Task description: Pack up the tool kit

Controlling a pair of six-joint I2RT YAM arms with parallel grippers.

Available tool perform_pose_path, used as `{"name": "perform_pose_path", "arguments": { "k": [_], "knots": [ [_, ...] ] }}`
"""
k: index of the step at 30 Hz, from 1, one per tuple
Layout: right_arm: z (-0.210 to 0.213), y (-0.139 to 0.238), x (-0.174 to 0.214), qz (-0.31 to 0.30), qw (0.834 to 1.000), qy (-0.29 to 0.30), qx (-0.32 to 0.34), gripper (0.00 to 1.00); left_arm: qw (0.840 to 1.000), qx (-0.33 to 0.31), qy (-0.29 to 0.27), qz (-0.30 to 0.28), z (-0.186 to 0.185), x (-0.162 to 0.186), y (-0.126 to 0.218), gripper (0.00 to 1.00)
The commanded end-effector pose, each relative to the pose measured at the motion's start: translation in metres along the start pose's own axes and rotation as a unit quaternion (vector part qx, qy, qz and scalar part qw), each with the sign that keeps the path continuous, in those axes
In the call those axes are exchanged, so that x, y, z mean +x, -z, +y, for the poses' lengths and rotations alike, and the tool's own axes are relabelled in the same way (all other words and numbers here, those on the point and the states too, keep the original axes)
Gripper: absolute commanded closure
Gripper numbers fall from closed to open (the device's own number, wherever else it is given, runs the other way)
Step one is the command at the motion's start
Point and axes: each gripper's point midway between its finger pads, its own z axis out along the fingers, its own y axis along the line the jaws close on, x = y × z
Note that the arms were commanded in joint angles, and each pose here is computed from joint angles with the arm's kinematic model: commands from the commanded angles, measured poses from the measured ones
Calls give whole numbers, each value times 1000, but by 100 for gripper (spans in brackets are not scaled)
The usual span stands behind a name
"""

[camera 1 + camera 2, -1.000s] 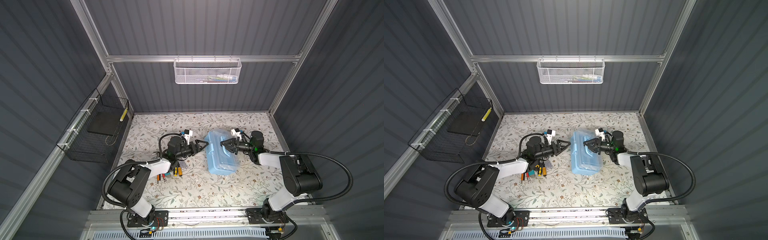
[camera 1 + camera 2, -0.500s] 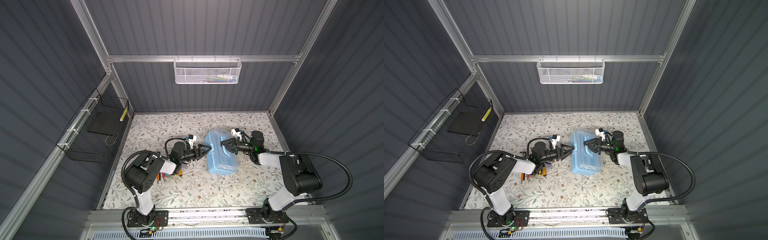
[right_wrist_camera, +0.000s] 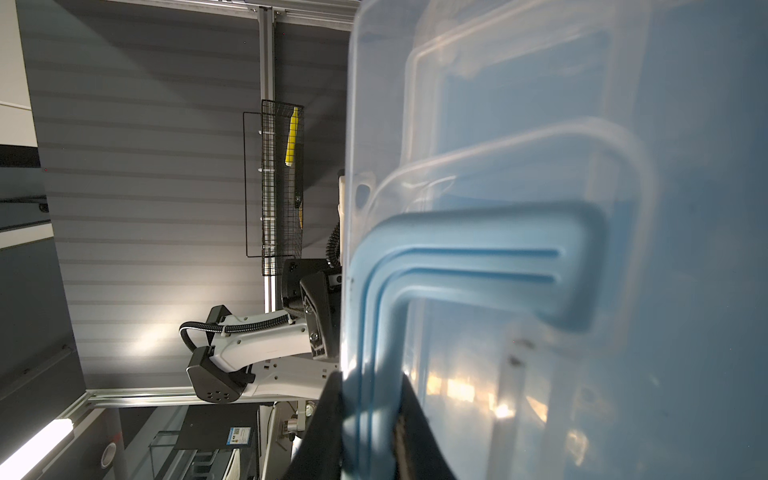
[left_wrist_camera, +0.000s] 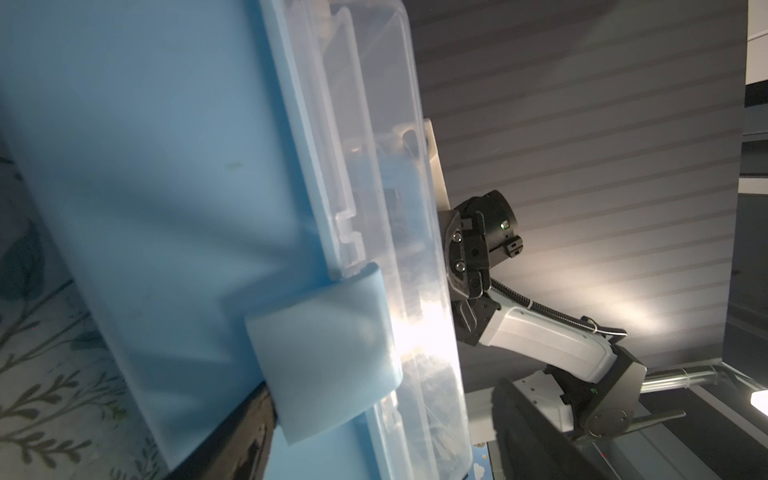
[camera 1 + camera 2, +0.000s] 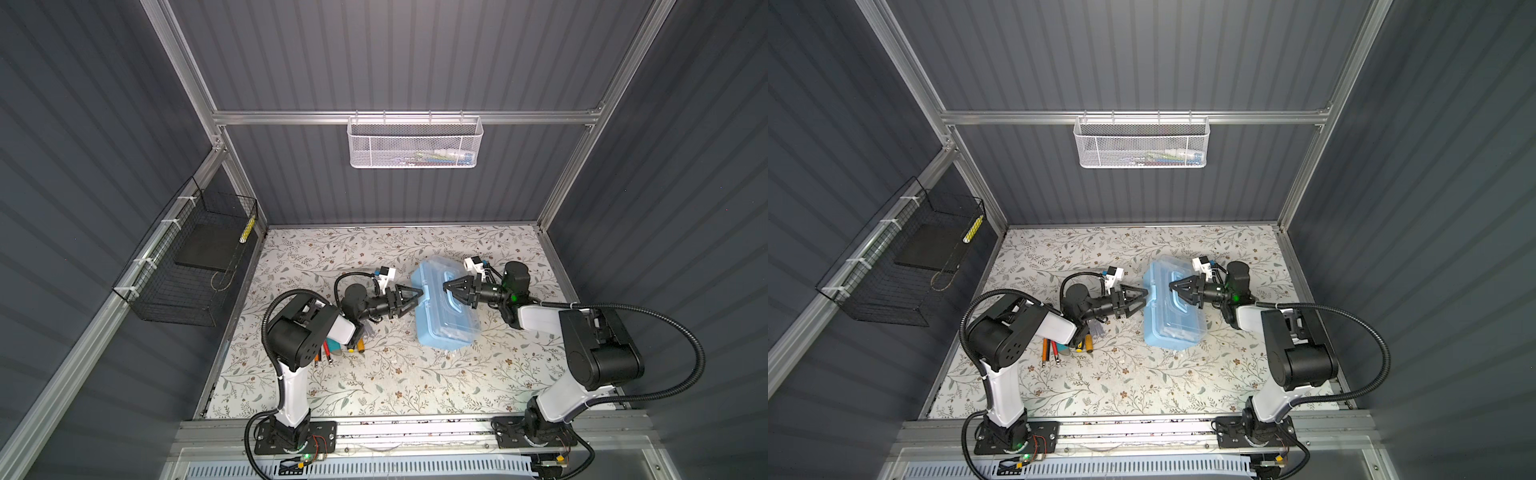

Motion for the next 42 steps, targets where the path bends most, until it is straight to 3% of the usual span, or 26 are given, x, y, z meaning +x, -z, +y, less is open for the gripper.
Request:
{"name": "perform_pose_path", "arguments": {
  "k": [1,5,9,15,21,23,27,31,37,42],
  "knots": [
    [-21,-14,11,22,1000,-9,20,100,987,98,-98,86,-72,26,-16,17],
    [-27,-17,14,27,999,-17,28,100,985,107,-107,89,-81,26,-18,17],
    [-26,-15,14,26,999,-15,29,100,988,92,-88,82,-65,24,-15,17],
    [-18,-9,13,11,997,17,74,100,999,-37,-4,-3,21,-6,23,16],
    [-13,-7,9,-5,991,40,130,100,977,-204,30,-53,81,-17,60,12],
    [-8,-10,10,-5,988,58,143,100,963,-263,17,-58,86,-19,70,10],
    [9,-17,9,-5,995,46,92,100,952,-295,-33,-74,61,-36,76,7],
    [30,-24,6,6,999,37,37,100,957,-275,-65,-72,32,-51,66,4],
    [63,-30,0,21,997,19,-70,100,974,-200,-67,-78,4,-66,45,0],
    [57,-33,-1,22,997,11,-77,100,981,-162,-75,-78,-12,-71,31,1]
  ]
}}
